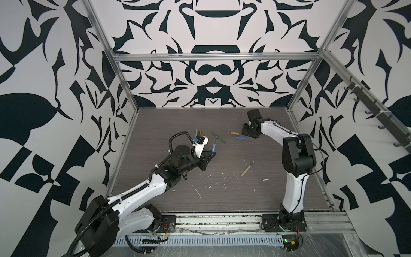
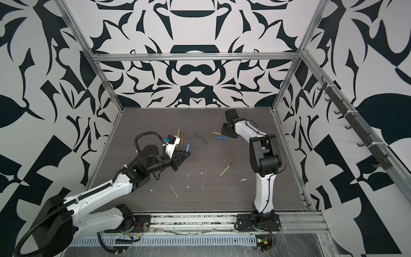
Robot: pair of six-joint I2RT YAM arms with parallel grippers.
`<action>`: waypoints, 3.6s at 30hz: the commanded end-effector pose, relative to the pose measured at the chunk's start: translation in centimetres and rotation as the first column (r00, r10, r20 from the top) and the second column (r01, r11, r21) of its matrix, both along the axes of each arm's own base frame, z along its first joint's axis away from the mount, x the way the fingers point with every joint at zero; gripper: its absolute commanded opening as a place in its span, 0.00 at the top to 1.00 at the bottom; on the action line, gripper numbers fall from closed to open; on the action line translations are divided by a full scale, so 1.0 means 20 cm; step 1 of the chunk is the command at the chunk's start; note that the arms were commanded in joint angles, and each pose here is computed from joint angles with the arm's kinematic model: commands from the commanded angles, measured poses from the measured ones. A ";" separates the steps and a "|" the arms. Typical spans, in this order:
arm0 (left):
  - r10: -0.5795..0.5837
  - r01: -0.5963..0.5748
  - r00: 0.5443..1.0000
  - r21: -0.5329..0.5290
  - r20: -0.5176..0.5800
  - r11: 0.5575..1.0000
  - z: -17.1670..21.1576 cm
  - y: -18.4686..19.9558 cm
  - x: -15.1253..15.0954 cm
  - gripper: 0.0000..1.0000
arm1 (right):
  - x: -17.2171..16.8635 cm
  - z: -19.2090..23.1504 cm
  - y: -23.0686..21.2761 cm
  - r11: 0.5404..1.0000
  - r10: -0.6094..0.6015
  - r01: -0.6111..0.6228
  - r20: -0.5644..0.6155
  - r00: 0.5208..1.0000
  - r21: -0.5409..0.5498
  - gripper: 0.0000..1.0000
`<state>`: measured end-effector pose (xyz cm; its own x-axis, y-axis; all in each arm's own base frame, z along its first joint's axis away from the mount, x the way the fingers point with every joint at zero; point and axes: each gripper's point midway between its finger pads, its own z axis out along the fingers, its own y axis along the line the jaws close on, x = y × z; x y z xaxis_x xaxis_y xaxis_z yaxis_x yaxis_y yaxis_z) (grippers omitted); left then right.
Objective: Insert the pens into the pen caps
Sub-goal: 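Move the right gripper over the blue cap and lower it, then close the right gripper on the blue cap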
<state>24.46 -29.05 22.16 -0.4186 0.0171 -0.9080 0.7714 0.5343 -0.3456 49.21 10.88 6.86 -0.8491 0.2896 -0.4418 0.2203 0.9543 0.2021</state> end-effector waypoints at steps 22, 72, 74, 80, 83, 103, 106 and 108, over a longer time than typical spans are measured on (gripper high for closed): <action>0.016 -0.016 1.000 0.018 0.001 1.000 -0.01 0.05 -0.03 0.96 | 0.00 -0.11 0.10 0.993 0.097 -0.102 -0.090 0.991 -0.058 0.51; -0.015 0.016 1.000 0.019 -0.024 1.000 -0.03 0.01 -0.03 0.96 | -0.07 -0.04 0.14 0.955 0.265 -0.237 -0.152 0.952 0.176 0.75; -0.016 0.017 1.000 0.019 -0.024 1.000 -0.03 0.01 -0.03 0.96 | -0.07 -0.06 0.15 0.956 0.263 -0.235 -0.160 0.951 0.178 0.76; -0.016 0.016 1.000 0.019 -0.024 1.000 -0.03 0.01 -0.03 0.96 | -0.07 -0.09 0.13 0.961 0.248 -0.218 -0.181 0.952 0.171 0.77; -0.018 0.019 1.000 0.018 -0.024 1.000 -0.03 0.00 -0.03 0.96 | -0.08 -0.11 0.13 0.961 0.249 -0.217 -0.192 0.949 0.171 0.77; -0.023 0.023 0.999 0.015 -0.027 1.000 -0.03 0.00 -0.03 0.96 | -0.12 -0.14 0.12 0.965 0.253 -0.230 -0.226 0.941 0.126 0.74; -0.024 0.025 0.999 0.015 -0.028 1.000 -0.03 -0.01 -0.03 0.96 | -0.11 -0.06 0.15 0.954 0.280 -0.250 -0.190 0.941 0.166 0.73; -0.025 0.025 0.999 0.016 -0.029 1.000 -0.03 -0.01 -0.03 0.96 | -0.11 -0.01 0.16 0.950 0.291 -0.263 -0.171 0.941 0.169 0.73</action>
